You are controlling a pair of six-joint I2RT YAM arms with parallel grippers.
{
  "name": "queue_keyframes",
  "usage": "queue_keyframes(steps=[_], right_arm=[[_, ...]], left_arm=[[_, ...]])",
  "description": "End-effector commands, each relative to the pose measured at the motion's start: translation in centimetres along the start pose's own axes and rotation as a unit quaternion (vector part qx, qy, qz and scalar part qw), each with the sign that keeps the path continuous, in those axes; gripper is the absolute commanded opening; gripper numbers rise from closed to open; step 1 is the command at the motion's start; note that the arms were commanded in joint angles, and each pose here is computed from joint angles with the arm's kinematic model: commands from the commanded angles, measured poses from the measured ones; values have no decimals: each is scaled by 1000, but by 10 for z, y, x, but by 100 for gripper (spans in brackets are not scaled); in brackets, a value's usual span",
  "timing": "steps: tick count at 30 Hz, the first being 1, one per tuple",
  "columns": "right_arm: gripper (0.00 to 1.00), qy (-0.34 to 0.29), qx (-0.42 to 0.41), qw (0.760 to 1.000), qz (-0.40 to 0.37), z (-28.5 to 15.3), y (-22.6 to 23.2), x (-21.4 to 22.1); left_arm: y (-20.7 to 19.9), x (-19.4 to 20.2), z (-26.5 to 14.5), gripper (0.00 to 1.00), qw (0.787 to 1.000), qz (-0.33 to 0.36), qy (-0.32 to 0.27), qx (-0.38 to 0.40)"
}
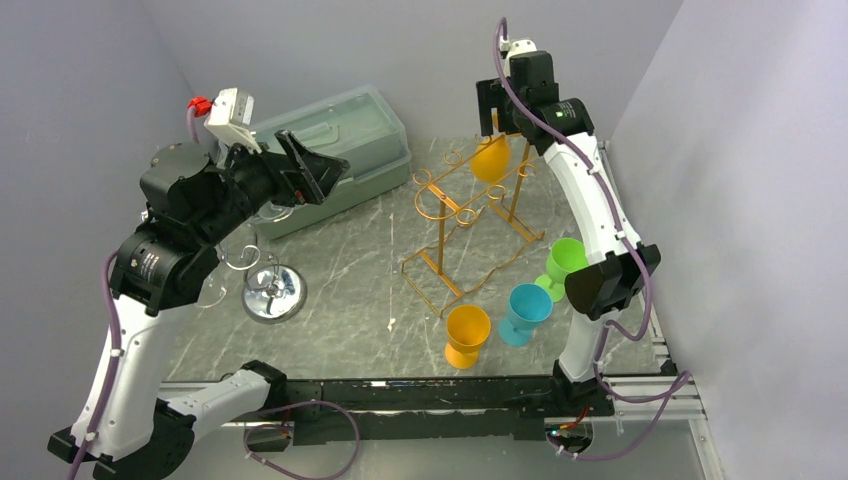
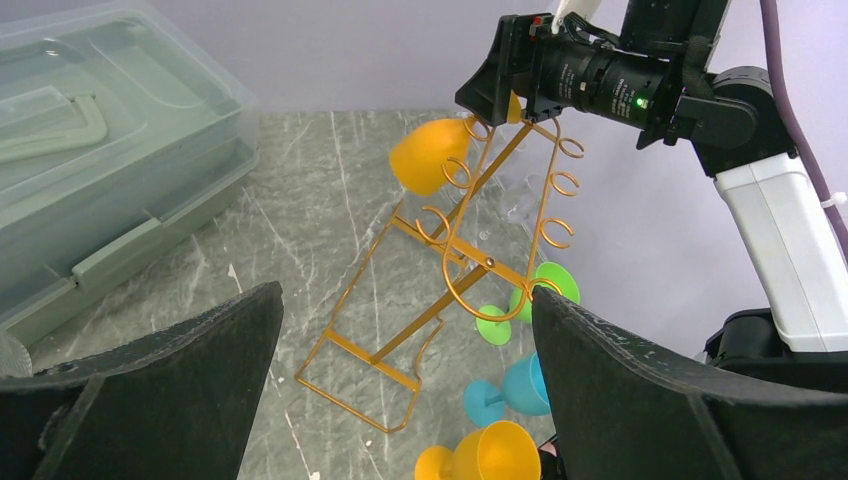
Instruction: Take the wine glass off the wine glass rack
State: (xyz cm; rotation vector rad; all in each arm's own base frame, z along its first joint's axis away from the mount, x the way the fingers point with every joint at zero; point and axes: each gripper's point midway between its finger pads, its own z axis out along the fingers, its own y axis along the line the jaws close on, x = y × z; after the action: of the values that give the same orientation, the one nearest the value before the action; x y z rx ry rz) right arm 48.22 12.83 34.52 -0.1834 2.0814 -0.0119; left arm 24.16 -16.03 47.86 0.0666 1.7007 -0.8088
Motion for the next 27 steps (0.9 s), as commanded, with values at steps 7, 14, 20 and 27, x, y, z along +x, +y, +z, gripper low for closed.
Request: queue_keyframes(steps=[7,14,20,27], right_arm=[[82,-18,17,1000,2,-6,-9,-7],[66,-30,18,999,9,-10,-10,-14],[59,-54,21,998,22,-19,-12,-28],[58,-76,13,996,36,-25,-10,-43]], left_arm=[[-4,-6,2,99,1000,9,-15,13],[-4,-6,3,99,1000,9,-15,13],[-5,-7,4,99,1000,10,-15,14],[-6,-10,6,99,1000,12,-17,15]])
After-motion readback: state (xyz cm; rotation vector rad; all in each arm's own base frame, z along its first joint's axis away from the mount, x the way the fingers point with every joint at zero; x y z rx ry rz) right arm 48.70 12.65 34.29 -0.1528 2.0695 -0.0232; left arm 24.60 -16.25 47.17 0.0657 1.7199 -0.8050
